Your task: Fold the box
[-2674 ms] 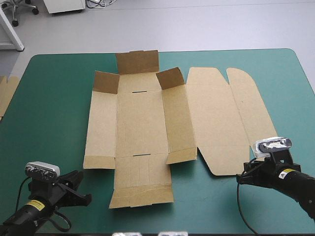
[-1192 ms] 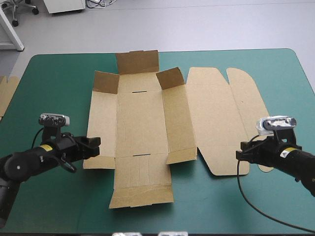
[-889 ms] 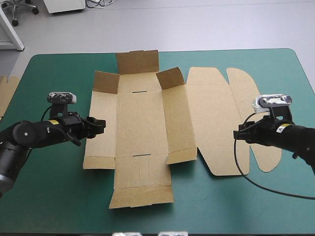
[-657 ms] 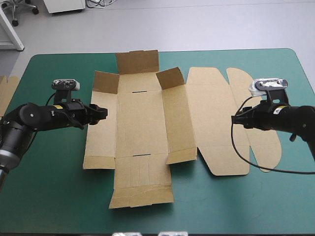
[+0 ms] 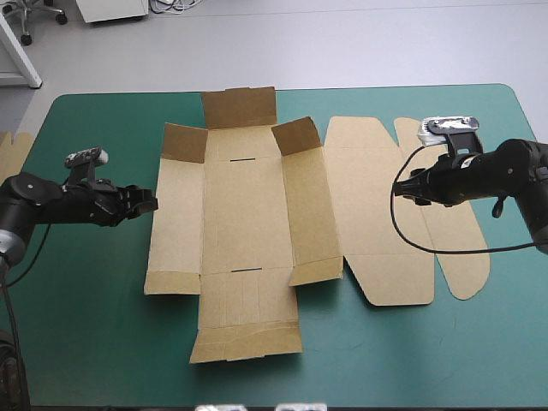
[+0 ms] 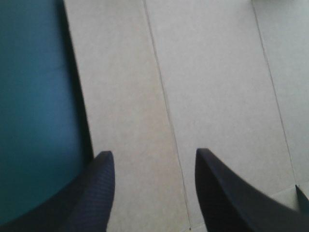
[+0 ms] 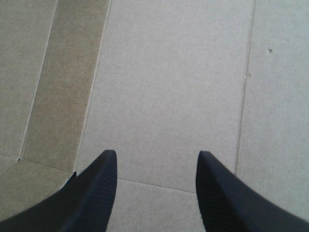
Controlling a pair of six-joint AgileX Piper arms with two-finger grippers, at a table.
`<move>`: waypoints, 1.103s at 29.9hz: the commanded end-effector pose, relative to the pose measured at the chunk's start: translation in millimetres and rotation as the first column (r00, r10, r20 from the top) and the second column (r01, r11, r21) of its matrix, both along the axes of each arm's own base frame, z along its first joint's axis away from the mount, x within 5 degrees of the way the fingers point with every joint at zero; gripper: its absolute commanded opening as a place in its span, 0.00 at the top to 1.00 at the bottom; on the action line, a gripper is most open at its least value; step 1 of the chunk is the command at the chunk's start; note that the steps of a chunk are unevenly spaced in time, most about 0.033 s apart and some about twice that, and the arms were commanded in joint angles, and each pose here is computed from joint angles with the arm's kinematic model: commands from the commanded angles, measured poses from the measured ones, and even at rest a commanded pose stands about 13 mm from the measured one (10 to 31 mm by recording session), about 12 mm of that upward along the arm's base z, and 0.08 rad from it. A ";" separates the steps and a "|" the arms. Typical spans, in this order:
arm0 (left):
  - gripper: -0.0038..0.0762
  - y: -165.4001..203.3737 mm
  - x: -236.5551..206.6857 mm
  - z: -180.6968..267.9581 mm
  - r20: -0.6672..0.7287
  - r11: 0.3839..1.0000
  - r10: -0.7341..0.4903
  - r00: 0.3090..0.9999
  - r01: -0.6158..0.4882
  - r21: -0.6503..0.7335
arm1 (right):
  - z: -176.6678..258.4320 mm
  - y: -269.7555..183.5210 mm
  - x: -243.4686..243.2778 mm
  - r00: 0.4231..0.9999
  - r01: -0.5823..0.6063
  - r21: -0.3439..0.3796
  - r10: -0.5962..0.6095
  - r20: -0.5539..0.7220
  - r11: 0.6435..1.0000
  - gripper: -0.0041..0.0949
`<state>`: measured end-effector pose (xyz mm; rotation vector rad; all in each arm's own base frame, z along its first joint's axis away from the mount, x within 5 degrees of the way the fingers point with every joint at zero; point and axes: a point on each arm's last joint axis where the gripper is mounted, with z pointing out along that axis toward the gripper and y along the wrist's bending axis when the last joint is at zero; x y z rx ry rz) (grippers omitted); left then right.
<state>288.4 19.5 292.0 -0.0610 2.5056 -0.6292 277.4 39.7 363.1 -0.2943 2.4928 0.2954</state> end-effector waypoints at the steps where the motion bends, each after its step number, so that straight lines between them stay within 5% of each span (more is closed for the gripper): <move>1: 0.48 11.9 -10.1 4.6 0.020 0.996 0.042 0.999 -0.040 -0.076 | 17.8 0.6 -2.2 0.997 -0.005 0.013 0.004 0.083 1.000 0.47; 8: 0.44 20.2 -15.1 -17.4 -0.025 0.994 0.063 0.998 -0.065 -0.089 | 12.8 1.1 1.6 0.998 -0.023 0.001 0.023 0.065 1.000 0.34; 25: 0.43 21.1 5.8 -69.0 -0.178 0.979 -0.020 0.984 -0.016 -0.201 | 10.0 0.1 -0.9 0.999 -0.023 -0.012 0.024 0.023 1.000 0.34; 33: 0.43 -9.4 13.5 -78.8 -0.190 0.975 -0.115 0.975 0.074 -0.209 | 11.1 -0.9 1.0 0.999 -0.010 -0.018 0.010 0.046 1.000 0.34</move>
